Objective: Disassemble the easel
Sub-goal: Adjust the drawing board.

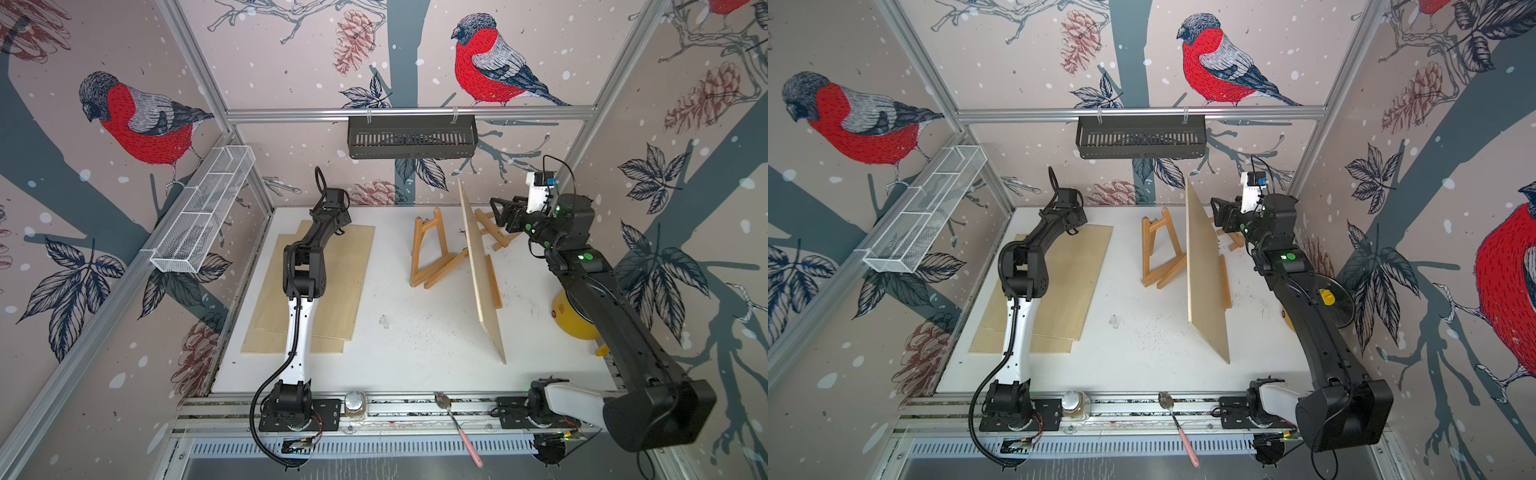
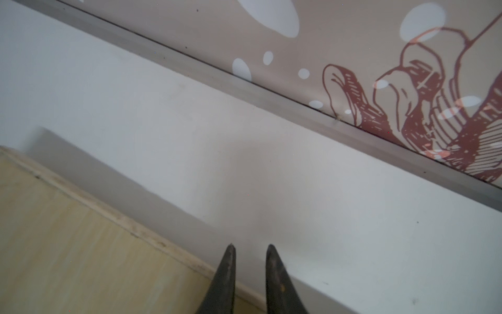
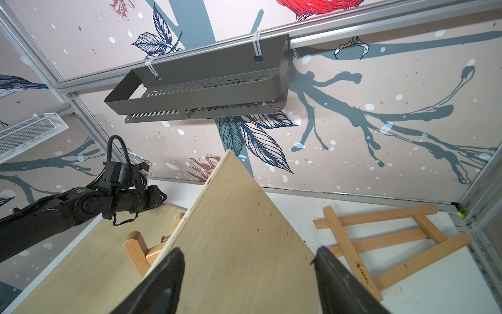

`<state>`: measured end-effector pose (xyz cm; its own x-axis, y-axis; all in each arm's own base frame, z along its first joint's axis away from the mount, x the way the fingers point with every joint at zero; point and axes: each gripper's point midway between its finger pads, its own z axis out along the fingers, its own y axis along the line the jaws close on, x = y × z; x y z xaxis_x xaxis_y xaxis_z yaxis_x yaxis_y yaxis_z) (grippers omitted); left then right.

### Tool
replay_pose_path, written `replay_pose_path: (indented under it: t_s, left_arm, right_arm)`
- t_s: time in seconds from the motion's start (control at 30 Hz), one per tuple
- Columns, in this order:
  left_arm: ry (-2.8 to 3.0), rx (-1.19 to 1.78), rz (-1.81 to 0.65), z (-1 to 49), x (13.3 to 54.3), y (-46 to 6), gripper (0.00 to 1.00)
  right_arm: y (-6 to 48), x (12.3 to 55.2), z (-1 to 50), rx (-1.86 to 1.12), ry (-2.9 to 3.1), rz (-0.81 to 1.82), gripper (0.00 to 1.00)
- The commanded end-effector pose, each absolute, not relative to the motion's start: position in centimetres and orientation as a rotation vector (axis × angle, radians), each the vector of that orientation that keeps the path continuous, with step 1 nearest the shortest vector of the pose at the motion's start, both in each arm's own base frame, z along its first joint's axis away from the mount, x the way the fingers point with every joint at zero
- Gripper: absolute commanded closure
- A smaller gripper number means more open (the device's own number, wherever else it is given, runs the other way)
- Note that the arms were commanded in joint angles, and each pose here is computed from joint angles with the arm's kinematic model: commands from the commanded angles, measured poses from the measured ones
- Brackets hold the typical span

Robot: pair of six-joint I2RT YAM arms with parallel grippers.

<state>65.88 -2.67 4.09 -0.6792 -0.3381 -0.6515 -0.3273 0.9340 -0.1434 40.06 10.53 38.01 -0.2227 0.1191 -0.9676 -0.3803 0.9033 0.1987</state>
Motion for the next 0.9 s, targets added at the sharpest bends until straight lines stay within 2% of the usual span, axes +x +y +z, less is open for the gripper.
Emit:
replay_pose_path:
  t_s: [0.0,0.5,0.67,0.87]
  left_arm:
    - [2.495,-0.506,0.104,2.7,62.5,-1.0,0.78]
    - [2.528,-0.525,0.145,3.7,60.5,0.4,0.78]
    - [2.482,-0.524,0.133,5.8,61.0,0.5,0.77]
    - [2.395,-0.529,0.047,11.2,61.7,-0.1,0.76]
  right_arm:
    - [10.5,39.9,39.0,-0.205,1.702,0.459,0.23]
    - [10.8,39.1,39.1,-0.218,1.69,0.473,0.24]
    - [10.9,39.0,39.0,-0.223,1.693,0.475,0.24]
    - [10.9,39.0,39.0,-0.228,1.693,0.469,0.24]
